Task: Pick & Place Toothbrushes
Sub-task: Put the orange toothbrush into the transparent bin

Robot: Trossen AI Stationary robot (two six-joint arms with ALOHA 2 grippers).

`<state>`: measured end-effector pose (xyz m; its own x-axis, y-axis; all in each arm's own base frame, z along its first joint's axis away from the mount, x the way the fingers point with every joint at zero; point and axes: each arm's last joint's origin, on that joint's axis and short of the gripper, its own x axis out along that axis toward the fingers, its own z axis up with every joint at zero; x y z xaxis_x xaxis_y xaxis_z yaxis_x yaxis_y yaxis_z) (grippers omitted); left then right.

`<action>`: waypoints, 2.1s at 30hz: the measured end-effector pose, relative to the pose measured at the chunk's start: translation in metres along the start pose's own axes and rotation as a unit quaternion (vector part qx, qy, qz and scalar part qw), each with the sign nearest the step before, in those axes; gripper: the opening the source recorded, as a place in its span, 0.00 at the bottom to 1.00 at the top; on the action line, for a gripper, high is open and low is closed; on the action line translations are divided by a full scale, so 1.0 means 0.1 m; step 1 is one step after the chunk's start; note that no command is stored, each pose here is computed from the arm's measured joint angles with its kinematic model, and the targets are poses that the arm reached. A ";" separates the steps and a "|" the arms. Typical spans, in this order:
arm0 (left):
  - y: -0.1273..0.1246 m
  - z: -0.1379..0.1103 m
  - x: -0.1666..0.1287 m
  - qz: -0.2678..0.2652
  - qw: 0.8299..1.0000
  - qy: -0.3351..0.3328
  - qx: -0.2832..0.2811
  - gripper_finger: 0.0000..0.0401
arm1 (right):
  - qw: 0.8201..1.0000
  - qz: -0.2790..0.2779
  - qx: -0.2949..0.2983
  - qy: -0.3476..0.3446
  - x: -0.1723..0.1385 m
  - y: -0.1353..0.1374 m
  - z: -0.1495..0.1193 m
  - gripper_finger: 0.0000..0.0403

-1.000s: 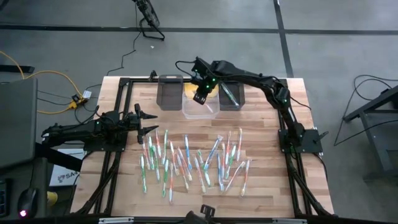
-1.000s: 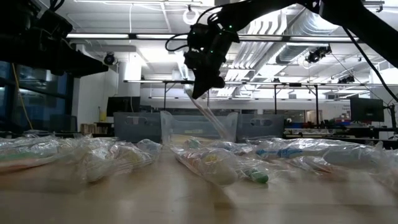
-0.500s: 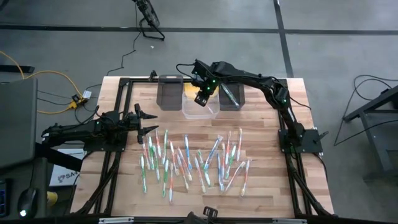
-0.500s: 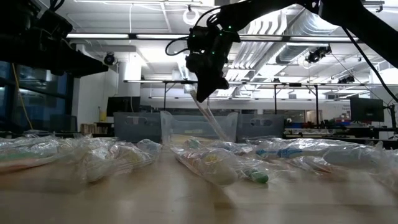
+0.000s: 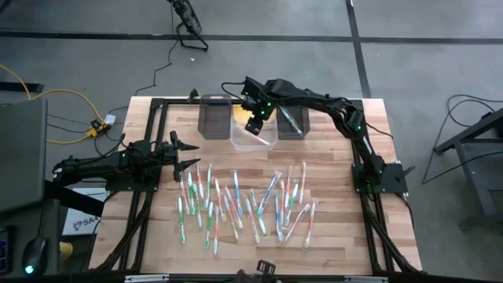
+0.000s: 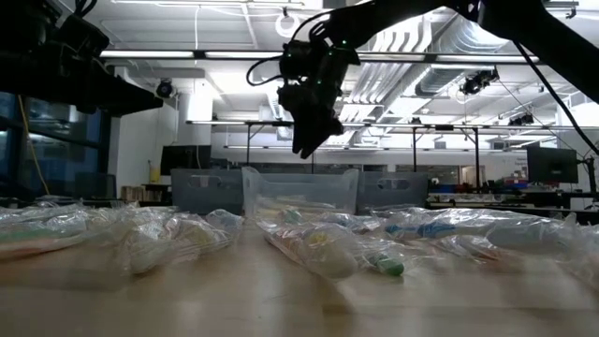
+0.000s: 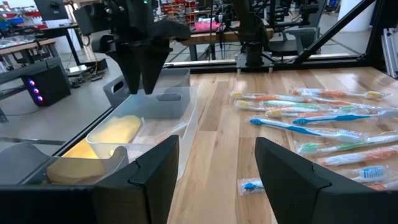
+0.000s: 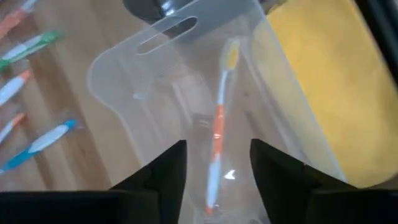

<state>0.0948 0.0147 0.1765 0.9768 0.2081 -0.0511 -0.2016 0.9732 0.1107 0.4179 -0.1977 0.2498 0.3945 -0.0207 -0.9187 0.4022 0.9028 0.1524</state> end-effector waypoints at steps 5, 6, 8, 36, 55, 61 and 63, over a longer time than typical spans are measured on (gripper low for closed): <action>0.00 0.00 0.00 0.000 1.000 0.000 0.000 0.51 | 0.999 -0.004 0.019 0.035 -0.14 0.02 -0.09 0.51; 0.00 0.00 0.00 0.000 1.000 0.000 0.000 0.51 | 0.998 -0.004 0.036 0.053 -0.16 0.02 -0.13 0.51; 0.00 0.00 0.00 -0.001 1.000 0.000 0.000 0.51 | 0.992 -0.007 0.076 0.096 -0.18 0.03 -0.21 0.51; 0.00 0.00 0.00 0.000 1.000 0.000 0.000 0.51 | 0.953 -0.143 0.208 0.166 -0.26 0.84 -1.45 0.49; 0.00 0.00 0.00 0.000 1.000 0.000 0.000 0.51 | 0.922 -0.224 0.291 0.126 0.31 0.96 -2.37 0.49; 0.00 0.00 0.00 0.000 1.000 0.000 0.000 0.51 | 0.923 -0.196 0.312 0.108 0.43 0.95 -2.46 0.49; 0.00 0.00 0.00 0.000 1.000 0.000 0.000 0.51 | 0.925 -0.191 0.313 0.103 0.45 0.94 -2.48 0.48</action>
<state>0.0948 0.0147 0.1763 0.9767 0.2082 -0.0515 -0.2016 0.9732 0.1107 0.2689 -0.0070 0.1322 -0.0150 -0.1461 -0.9892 0.9042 0.4203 -0.0758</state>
